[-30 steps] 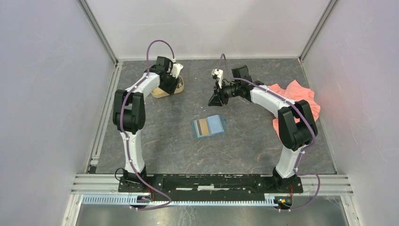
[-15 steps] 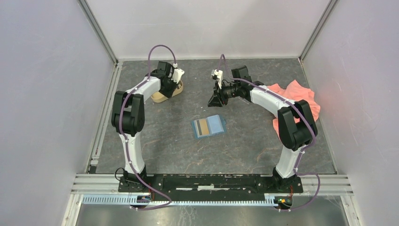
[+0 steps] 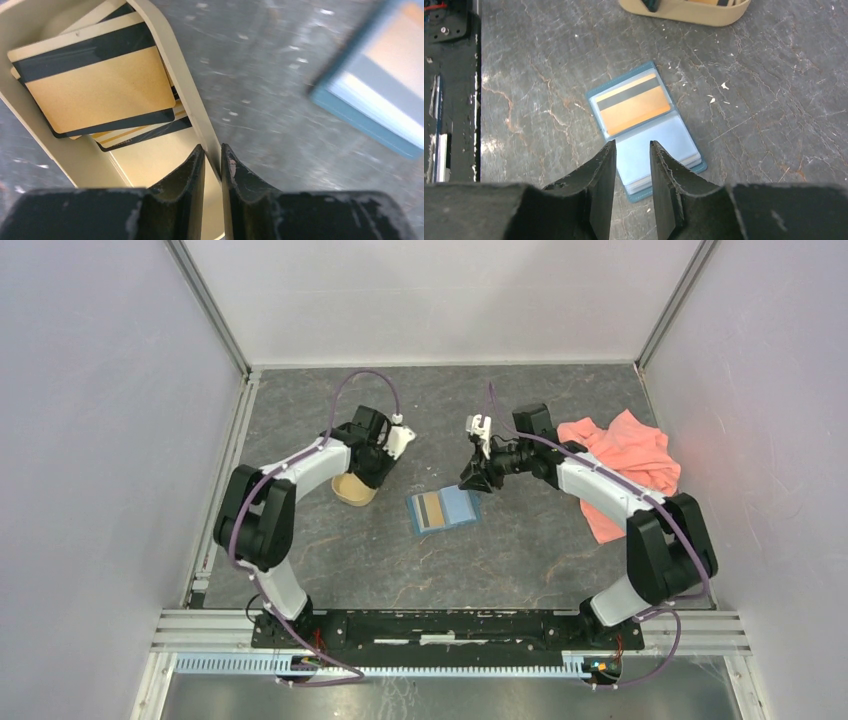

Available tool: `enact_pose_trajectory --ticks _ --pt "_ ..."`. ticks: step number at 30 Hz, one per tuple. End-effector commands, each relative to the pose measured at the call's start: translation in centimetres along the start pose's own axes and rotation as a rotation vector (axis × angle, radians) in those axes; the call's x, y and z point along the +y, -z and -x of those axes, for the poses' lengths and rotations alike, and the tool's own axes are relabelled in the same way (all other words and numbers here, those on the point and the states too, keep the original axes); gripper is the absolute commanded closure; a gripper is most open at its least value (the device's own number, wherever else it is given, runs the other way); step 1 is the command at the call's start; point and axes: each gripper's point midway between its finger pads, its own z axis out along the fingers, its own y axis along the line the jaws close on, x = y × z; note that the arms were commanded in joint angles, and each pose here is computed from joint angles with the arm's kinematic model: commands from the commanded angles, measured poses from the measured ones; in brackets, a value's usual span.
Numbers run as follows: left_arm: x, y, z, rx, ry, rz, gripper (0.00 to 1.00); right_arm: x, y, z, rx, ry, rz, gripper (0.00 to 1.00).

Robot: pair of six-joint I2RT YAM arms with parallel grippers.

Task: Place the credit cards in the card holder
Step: Move the storage box to the center of the board.

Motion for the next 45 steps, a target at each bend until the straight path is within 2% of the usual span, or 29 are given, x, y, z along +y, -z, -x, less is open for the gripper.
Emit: enact_pose_trajectory --ticks 1,6,11,17,18,20,21,25,29,34,38,42,45 --pt "-4.8 2.5 -0.3 -0.058 0.009 -0.075 0.76 0.7 1.1 0.5 -0.047 0.135 -0.011 0.63" --pt "-9.2 3.6 -2.1 -0.064 0.007 -0.129 0.75 1.3 1.5 -0.8 -0.037 0.143 -0.006 0.64" --pt "-9.9 6.2 -1.0 -0.158 0.062 -0.12 0.7 1.3 1.7 -0.9 -0.039 0.164 -0.017 0.65" --pt "-7.2 13.1 3.9 -0.471 0.164 0.035 0.33 -0.1 0.8 -0.1 0.04 0.167 0.01 0.64" --pt "-6.7 14.3 4.3 -0.53 0.198 0.062 0.26 -0.5 0.4 0.1 0.061 0.17 0.007 0.63" --pt "-5.8 16.2 4.4 -0.635 0.318 0.119 0.03 -1.3 -0.2 1.5 0.072 0.194 -0.006 0.63" --pt "-5.4 17.3 4.6 -0.707 0.384 0.135 0.01 -1.8 -0.6 2.3 0.067 0.204 -0.026 0.63" --pt "-4.4 20.1 3.1 -0.937 0.729 0.135 0.0 -3.6 -2.7 5.2 0.009 0.121 -0.097 0.62" --pt "-5.9 19.7 3.0 -1.04 0.908 -0.03 0.01 -5.3 -5.4 6.6 0.036 0.071 -0.092 0.56" --pt "-7.4 15.6 2.0 -0.936 1.15 -0.161 0.03 -7.0 -9.3 6.4 0.053 -0.01 -0.067 0.49" --pt "-7.3 13.1 0.9 -0.885 1.26 -0.149 0.05 -7.6 -11.9 5.7 0.068 -0.041 -0.053 0.43" --pt "-6.9 11.9 1.0 -0.839 1.324 -0.129 0.09 -8.0 -14.1 5.1 0.072 -0.085 -0.039 0.43" --pt "-6.7 10.3 1.2 -0.756 1.379 -0.122 0.12 -8.5 -15.2 4.9 0.068 -0.104 -0.037 0.42"
